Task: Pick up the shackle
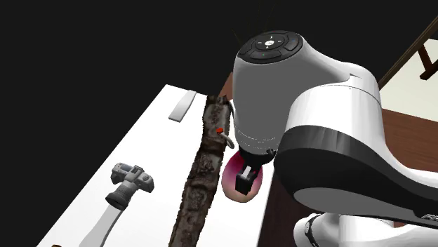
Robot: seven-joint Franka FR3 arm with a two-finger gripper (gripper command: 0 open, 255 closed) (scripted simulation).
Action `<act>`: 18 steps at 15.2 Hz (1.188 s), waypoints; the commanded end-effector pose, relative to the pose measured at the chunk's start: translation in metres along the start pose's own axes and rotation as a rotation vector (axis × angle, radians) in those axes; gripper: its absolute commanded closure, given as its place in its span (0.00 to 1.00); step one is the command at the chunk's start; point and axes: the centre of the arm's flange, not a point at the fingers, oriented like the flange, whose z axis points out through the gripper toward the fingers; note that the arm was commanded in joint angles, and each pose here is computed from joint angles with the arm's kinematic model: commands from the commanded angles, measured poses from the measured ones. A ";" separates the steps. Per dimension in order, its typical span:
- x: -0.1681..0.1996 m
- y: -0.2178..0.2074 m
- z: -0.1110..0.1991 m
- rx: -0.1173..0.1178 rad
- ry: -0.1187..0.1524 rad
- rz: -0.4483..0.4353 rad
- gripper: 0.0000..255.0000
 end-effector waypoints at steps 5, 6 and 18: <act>0.036 0.023 0.028 -0.002 0.010 0.084 0.00; 0.045 0.030 0.035 -0.002 0.013 0.106 0.00; 0.140 0.120 0.117 -0.008 0.044 0.359 0.00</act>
